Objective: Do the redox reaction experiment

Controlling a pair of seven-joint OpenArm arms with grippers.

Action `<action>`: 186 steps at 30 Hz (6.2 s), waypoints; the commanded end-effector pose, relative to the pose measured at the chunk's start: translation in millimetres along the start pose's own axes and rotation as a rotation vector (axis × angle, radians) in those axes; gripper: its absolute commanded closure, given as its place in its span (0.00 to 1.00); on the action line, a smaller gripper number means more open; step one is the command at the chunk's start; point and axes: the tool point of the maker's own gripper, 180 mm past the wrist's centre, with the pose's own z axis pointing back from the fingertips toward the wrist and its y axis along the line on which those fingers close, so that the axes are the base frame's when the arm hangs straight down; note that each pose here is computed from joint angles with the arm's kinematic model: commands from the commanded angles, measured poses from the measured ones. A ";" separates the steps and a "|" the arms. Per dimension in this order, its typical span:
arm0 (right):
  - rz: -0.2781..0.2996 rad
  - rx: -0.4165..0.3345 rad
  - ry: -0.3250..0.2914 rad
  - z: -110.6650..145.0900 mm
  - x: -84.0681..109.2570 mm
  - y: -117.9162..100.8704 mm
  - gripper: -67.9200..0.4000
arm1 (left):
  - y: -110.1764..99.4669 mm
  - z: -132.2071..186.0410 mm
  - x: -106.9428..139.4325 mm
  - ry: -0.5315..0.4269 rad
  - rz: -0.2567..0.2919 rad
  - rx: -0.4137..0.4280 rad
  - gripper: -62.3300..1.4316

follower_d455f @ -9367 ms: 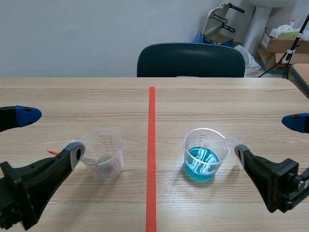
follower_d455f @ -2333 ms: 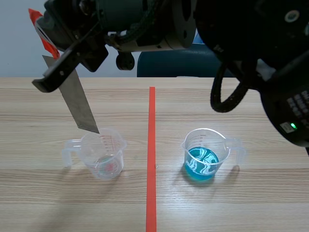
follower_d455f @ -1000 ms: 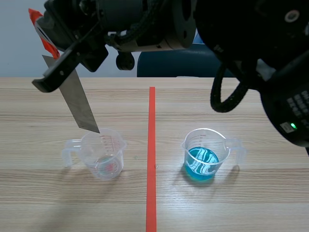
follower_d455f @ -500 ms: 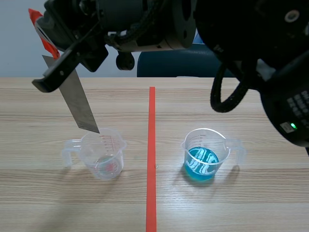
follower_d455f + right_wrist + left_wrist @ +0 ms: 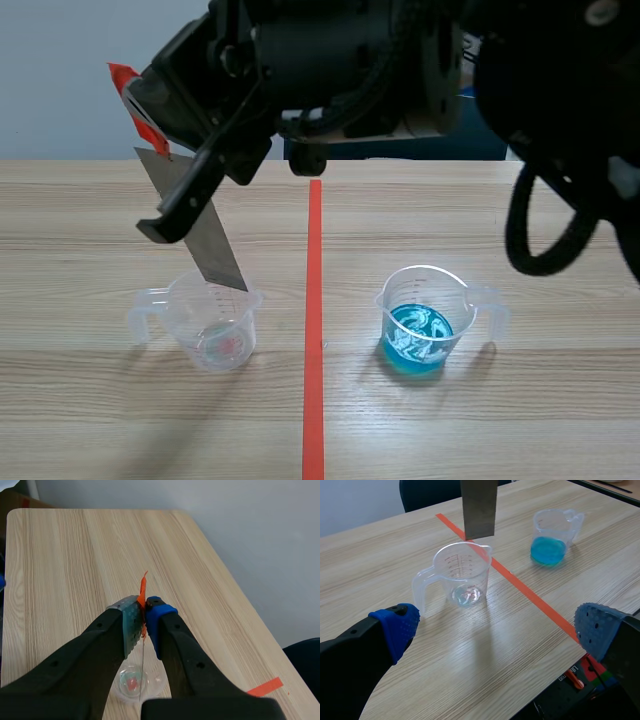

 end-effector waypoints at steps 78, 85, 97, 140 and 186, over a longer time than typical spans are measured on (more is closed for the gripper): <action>0.105 -0.176 0.155 139.2 -33.7 -63.8 0.99 | -0.1 -1.6 0.2 0.008 0.004 0.003 0.00; 0.105 -0.176 0.154 139.2 -33.7 -63.7 0.98 | -0.2 -1.5 -3.1 0.026 0.004 0.003 0.00; 0.105 -0.176 0.155 139.2 -33.8 -63.8 0.99 | -0.2 -1.5 -3.0 0.026 0.004 0.003 0.00; 0.105 -0.176 0.154 139.2 -33.7 -63.7 0.98 | -0.2 -1.6 -2.8 0.025 0.004 0.003 0.00; 0.105 -0.176 0.153 139.2 -33.5 -63.7 0.99 | -2.9 -132.3 91.5 -0.299 -0.258 -0.338 0.94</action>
